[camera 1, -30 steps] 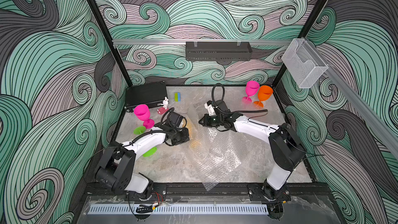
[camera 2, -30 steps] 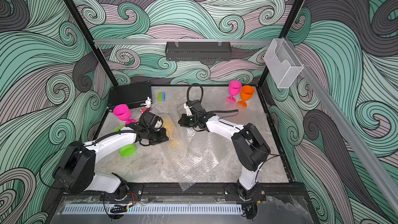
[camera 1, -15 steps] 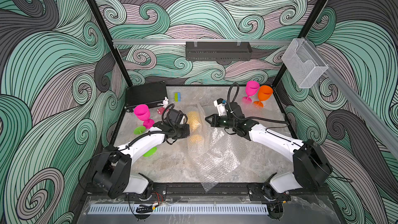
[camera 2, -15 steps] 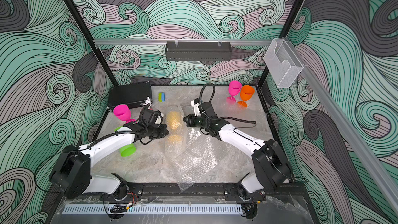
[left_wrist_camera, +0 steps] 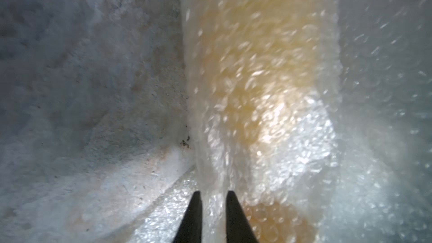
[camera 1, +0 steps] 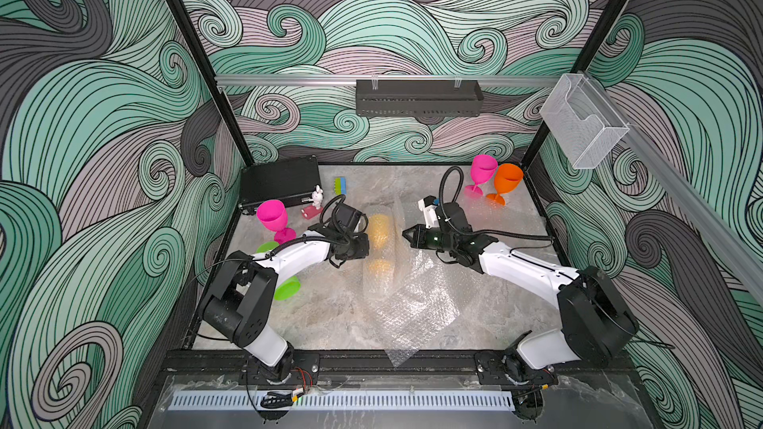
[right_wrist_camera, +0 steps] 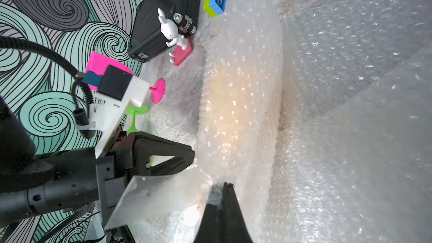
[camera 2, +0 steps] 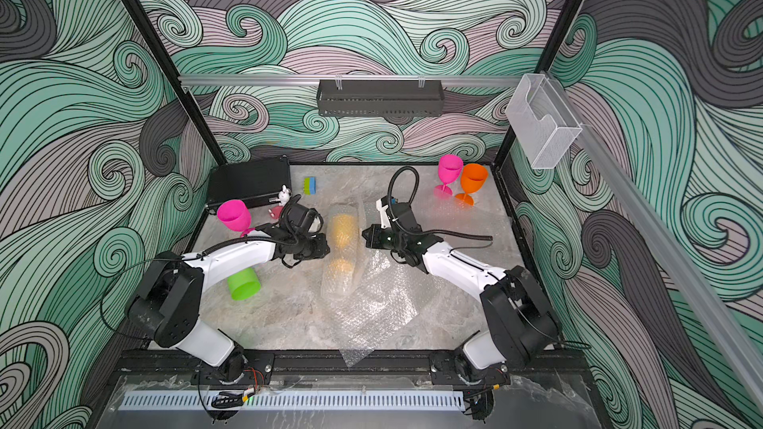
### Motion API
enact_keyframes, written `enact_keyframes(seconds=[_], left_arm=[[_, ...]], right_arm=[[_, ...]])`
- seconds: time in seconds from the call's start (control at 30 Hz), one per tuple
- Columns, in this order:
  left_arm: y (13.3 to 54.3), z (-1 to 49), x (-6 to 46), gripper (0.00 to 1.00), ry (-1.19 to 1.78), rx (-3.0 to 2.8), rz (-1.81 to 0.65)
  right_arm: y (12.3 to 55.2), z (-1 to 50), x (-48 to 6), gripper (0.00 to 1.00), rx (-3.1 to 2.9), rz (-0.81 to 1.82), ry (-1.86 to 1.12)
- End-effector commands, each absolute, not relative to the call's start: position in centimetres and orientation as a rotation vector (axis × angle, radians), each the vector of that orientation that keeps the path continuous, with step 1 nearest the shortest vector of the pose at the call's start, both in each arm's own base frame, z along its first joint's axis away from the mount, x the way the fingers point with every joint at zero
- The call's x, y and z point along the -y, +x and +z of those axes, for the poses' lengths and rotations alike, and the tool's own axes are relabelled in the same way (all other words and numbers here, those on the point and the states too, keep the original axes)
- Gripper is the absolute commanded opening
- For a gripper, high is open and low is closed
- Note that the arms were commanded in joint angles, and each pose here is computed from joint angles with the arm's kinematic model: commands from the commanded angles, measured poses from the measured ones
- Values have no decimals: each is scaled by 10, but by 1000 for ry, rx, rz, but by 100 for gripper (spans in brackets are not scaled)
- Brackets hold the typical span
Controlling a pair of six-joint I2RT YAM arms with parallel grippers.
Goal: Unpack wine glasses from bubble wrap
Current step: Unwrap the bubble wrap.
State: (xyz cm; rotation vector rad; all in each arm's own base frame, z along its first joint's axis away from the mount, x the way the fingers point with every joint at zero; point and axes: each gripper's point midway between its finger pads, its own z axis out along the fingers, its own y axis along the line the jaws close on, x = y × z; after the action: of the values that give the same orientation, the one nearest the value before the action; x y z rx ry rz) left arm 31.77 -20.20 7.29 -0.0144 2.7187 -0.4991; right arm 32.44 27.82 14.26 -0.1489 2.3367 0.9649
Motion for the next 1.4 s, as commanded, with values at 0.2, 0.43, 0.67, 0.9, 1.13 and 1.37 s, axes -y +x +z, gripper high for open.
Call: enact_keyframes(seconds=[0.2, 0.43, 0.67, 0.9, 1.13, 1.37], left_arm=[[317, 114, 191, 47, -42, -2748, -461], [311, 143, 224, 49, -26, -2697, -729], [316, 153, 269, 48, -16, -2659, -965], [318, 120, 259, 48, -12, -2746, -801], [309, 98, 218, 48, -53, -2827, -531], [304, 95, 187, 48, -86, -2859, -407]], right_arm=[[323, 142, -274, 0, -2324, 967, -135], [323, 140, -275, 0, -2332, 964, -143], [323, 135, -276, 0, -2343, 965, -148], [323, 133, -274, 1, -2348, 951, -154], [321, 132, -273, 2, -2352, 938, -166], [320, 125, -267, 6, -2372, 908, -160]])
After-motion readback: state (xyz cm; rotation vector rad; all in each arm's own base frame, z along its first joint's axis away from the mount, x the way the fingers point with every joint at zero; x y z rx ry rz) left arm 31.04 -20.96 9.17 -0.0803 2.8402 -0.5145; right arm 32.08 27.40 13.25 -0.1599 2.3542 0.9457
